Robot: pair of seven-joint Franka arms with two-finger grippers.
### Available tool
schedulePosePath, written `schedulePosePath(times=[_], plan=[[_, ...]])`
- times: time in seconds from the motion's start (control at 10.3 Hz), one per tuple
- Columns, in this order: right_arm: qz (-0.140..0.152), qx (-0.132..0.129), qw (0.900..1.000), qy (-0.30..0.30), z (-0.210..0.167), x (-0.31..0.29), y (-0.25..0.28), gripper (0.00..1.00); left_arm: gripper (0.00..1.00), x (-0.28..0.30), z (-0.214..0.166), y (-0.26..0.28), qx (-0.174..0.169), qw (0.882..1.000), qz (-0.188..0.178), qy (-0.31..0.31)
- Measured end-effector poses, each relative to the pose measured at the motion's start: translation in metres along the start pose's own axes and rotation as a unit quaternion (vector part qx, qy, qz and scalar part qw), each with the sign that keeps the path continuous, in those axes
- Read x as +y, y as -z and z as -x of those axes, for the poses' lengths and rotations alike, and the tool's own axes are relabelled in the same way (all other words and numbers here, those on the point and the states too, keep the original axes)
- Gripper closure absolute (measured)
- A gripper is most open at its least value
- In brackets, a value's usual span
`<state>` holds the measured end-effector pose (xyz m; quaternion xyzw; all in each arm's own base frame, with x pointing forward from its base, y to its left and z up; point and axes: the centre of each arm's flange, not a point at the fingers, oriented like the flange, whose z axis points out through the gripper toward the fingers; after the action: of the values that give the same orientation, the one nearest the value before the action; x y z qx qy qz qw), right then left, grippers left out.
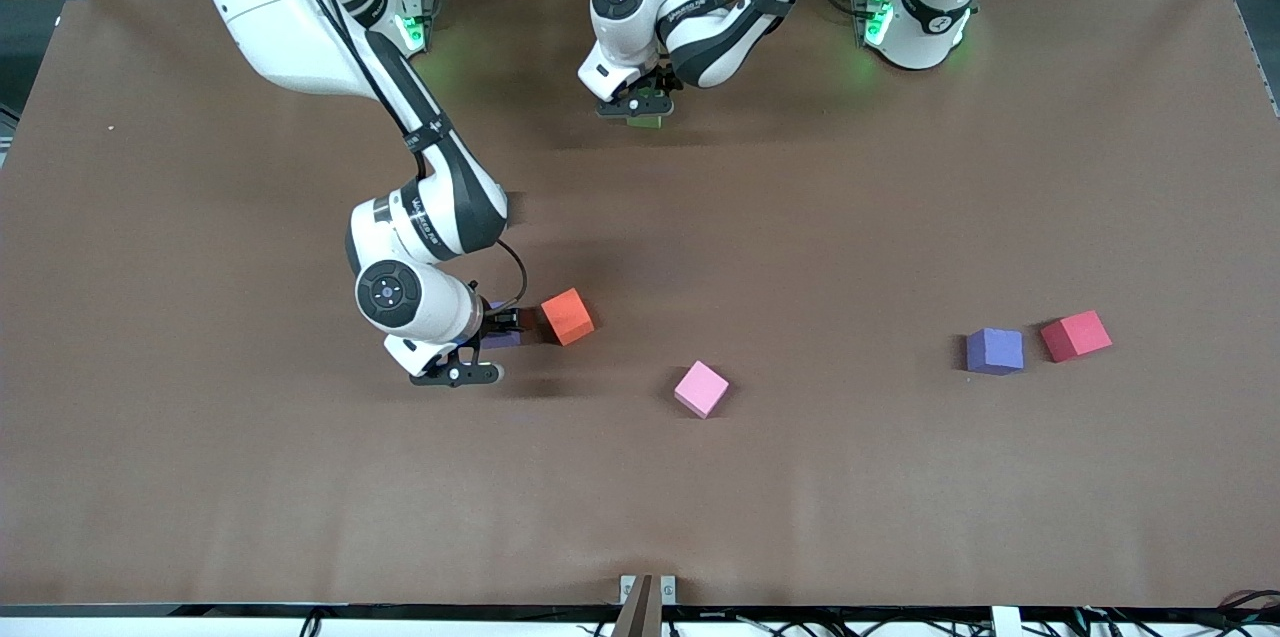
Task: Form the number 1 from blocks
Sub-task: 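Carry the green cube to mid-table while the right gripper grasps the blue cube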
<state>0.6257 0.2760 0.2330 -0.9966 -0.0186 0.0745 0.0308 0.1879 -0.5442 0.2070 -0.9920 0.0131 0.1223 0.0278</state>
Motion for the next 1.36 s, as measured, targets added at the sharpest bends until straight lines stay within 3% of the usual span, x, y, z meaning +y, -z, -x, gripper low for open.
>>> schedulePosePath(times=[0.29, 0.49, 0.68, 0.87, 0.97, 1.36], plan=[[0.007, 0.009, 1.0, 0.022, -0.002, 0.01, -0.011, 0.0, 0.12, -0.002, 0.0, -0.006, 0.017, 1.0, -0.008, -0.021], [0.009, 0.013, 0.999, 0.029, 0.0, 0.009, -0.032, 0.0, 0.4, -0.002, -0.001, -0.005, 0.03, 0.999, -0.009, -0.034], [0.011, 0.013, 0.999, 0.032, 0.001, 0.004, -0.04, 0.01, 0.45, -0.001, -0.012, 0.004, 0.045, 0.998, -0.002, -0.034], [0.013, 0.014, 0.999, 0.028, 0.0, 0.008, -0.04, 0.29, 0.46, -0.011, -0.05, 0.027, 0.093, 0.995, 0.0, -0.028], [0.014, 0.016, 0.999, 0.025, -0.002, 0.012, -0.038, 0.37, 0.46, -0.02, -0.076, 0.04, 0.116, 0.993, 0.0, -0.018], [0.009, 0.039, 0.999, 0.011, -0.005, 0.022, 0.0, 0.41, 0.46, -0.045, -0.166, 0.087, 0.177, 0.984, 0.014, 0.021]])
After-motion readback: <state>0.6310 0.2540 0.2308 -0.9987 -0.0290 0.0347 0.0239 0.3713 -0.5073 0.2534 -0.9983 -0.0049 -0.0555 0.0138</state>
